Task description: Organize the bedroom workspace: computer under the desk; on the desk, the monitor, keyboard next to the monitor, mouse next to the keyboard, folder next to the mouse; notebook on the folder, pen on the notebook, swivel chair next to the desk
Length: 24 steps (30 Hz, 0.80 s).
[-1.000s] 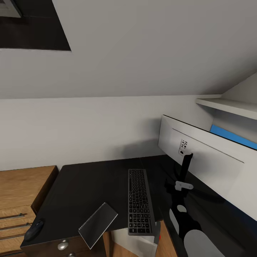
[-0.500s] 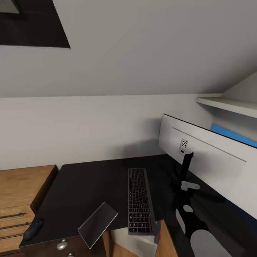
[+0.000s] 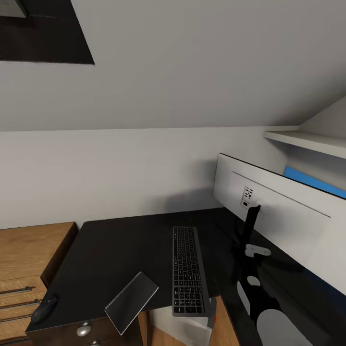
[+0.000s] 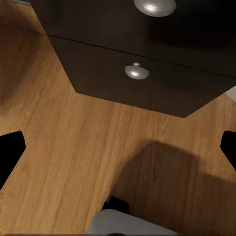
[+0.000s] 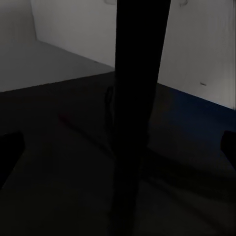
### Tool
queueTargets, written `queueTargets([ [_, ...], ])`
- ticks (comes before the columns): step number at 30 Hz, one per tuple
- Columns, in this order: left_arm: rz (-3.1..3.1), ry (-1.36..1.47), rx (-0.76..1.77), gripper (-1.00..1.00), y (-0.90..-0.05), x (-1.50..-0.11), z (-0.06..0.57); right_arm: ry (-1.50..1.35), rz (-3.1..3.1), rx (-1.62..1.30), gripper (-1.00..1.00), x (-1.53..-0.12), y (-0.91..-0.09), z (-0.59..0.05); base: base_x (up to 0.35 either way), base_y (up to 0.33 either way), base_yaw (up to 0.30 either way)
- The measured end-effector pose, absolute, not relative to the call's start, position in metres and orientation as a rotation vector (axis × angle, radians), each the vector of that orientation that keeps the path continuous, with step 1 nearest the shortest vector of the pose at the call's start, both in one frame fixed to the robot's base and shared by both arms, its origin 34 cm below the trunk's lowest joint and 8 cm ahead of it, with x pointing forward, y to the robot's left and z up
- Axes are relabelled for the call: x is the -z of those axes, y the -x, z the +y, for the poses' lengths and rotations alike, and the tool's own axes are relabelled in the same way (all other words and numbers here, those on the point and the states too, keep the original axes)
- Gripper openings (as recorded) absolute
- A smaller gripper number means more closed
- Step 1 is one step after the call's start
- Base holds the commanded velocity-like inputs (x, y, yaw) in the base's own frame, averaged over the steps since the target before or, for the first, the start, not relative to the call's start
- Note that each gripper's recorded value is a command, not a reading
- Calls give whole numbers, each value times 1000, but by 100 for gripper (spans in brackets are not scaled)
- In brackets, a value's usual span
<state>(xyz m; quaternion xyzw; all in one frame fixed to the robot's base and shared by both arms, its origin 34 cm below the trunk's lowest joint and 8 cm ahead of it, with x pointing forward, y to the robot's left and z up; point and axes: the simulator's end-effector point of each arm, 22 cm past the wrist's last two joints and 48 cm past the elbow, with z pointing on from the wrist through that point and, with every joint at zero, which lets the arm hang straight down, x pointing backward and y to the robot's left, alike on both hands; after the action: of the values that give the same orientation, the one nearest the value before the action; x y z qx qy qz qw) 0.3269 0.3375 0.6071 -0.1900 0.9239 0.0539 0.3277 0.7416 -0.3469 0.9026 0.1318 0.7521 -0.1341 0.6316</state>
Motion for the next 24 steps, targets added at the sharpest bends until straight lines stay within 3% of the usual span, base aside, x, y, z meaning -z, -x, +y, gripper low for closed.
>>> queueTargets([
  [6,2466,486,-168,100,-305,-600,344,-308,1725,322,100,-902,-740,-353,0,0,0],
  [12,2582,283,-162,100,-270,-588,334,-308,1704,353,100,-918,-750,-374,4,0,0],
  [24,2613,219,-192,100,-258,-587,348,-304,1705,407,100,-922,-750,-410,126,-3,0],
])
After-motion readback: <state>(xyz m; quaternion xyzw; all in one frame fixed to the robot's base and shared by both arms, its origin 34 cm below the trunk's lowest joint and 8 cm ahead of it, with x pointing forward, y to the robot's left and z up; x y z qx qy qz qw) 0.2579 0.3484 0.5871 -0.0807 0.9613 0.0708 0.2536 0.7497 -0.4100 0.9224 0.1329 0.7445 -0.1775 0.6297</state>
